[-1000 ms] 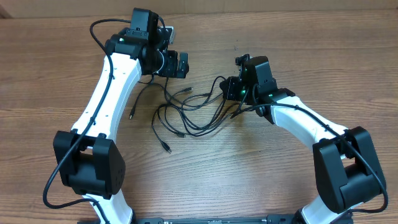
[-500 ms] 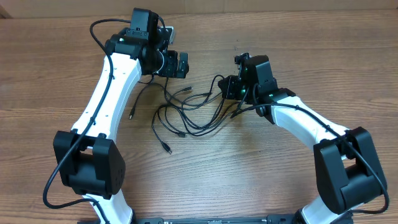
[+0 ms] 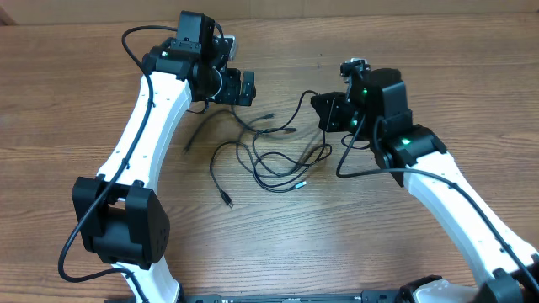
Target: Untangle cables
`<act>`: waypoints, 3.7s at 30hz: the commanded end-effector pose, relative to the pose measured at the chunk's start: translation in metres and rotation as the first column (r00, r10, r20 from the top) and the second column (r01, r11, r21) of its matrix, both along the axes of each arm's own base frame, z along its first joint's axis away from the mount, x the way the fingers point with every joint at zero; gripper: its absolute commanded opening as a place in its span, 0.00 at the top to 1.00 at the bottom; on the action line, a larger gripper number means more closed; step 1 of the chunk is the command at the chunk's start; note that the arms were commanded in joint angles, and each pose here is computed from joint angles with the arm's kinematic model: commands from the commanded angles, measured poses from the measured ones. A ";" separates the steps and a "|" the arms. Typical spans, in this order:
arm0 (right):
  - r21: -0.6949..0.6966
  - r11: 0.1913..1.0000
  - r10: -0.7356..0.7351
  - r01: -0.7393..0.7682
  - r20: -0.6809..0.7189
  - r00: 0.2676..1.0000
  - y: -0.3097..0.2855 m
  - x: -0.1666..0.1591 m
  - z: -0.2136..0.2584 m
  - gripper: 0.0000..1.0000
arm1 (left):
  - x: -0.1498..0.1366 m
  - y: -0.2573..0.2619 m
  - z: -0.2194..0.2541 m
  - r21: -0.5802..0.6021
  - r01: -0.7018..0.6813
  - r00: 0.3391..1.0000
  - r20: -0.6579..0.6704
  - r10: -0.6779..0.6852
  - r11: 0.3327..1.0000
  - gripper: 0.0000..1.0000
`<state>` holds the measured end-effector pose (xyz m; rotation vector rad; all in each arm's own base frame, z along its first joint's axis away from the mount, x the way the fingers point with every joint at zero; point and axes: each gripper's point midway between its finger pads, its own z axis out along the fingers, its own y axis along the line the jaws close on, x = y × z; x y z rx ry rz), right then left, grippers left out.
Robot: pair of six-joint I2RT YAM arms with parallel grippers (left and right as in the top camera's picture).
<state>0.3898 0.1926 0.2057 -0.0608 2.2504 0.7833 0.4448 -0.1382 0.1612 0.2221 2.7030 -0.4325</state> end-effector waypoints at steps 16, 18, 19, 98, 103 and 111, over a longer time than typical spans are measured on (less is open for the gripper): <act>0.091 0.996 -0.024 -0.016 0.423 0.906 -0.012 -0.021 0.162 0.96 | 0.000 -0.003 0.011 -0.010 -0.003 1.000 0.023 0.003 1.000 0.00; 0.093 0.995 -0.023 -0.024 0.468 0.883 -0.012 -0.022 0.183 0.96 | 0.000 -0.003 0.011 -0.010 -0.003 1.000 0.023 0.003 1.000 0.00; 0.094 0.995 -0.024 -0.026 0.485 0.874 -0.013 -0.023 0.192 0.96 | 0.000 -0.003 0.011 -0.010 -0.003 1.000 0.023 0.003 1.000 0.00; 0.034 0.977 0.148 -0.209 0.596 0.789 0.005 -0.053 0.248 0.96 | -0.026 -0.114 -0.060 -0.181 0.359 0.925 -0.058 -0.374 0.916 0.01; 0.033 0.978 0.148 -0.207 0.590 0.794 0.005 -0.053 0.246 0.96 | -0.008 -0.083 -0.075 -0.052 0.214 0.971 -0.093 -0.218 0.975 0.00; 0.032 0.985 0.121 -0.169 0.574 0.810 -0.010 -0.048 0.243 0.96 | 0.013 -0.001 -0.086 0.086 -0.094 0.983 -0.151 0.106 0.992 0.01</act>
